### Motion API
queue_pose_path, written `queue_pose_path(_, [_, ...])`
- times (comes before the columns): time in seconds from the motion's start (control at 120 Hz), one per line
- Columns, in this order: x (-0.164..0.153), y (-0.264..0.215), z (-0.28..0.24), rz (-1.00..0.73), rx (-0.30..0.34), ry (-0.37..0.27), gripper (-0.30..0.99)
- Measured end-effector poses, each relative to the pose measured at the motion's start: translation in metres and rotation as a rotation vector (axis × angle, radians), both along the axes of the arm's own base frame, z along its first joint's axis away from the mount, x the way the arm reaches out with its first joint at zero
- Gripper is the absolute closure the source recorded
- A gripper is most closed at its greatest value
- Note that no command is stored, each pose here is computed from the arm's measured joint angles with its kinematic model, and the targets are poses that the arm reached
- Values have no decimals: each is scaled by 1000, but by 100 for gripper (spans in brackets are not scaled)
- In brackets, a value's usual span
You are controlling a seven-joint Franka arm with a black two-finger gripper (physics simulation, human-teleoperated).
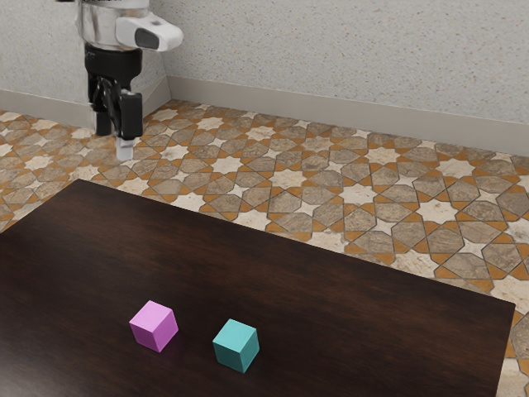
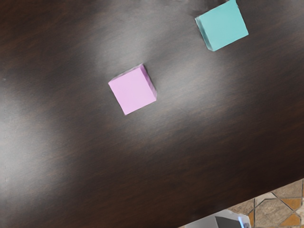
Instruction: Pick up the blue block with one arm, and put the blue block on the pink block with one arm
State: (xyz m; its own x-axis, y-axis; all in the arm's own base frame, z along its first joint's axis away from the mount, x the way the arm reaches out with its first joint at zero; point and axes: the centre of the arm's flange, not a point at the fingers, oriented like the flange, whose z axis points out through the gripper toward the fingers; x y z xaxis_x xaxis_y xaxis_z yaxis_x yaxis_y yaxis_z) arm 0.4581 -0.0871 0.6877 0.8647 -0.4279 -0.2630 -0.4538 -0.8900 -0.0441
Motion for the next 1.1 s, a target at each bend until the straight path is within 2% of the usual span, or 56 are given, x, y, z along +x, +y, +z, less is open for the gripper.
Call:
queue_pose_path(0.083, [11,-14,3,-86,-2,-88,0])
queue_pose_path(0.15, [17,-20,0,-137,-1,-125,0])
queue_pose_path(0.25, [26,-33,-51,-219,-5,-83,0])
queue_pose_path(0.308, [31,-39,-84,-273,-35,-52,0])
queue_pose_path(0.417, [40,-43,-107,-391,-89,-59,0])
queue_pose_path(0.533, [43,-44,-151,-514,-142,-19,0])
queue_pose_path(0.742, [44,-41,-211,-699,-222,-53,0])
queue_pose_path(0.95, [33,-53,-264,-858,-264,-92,0])
queue_pose_path(1.1, [37,-59,-296,-920,-315,-94,0])
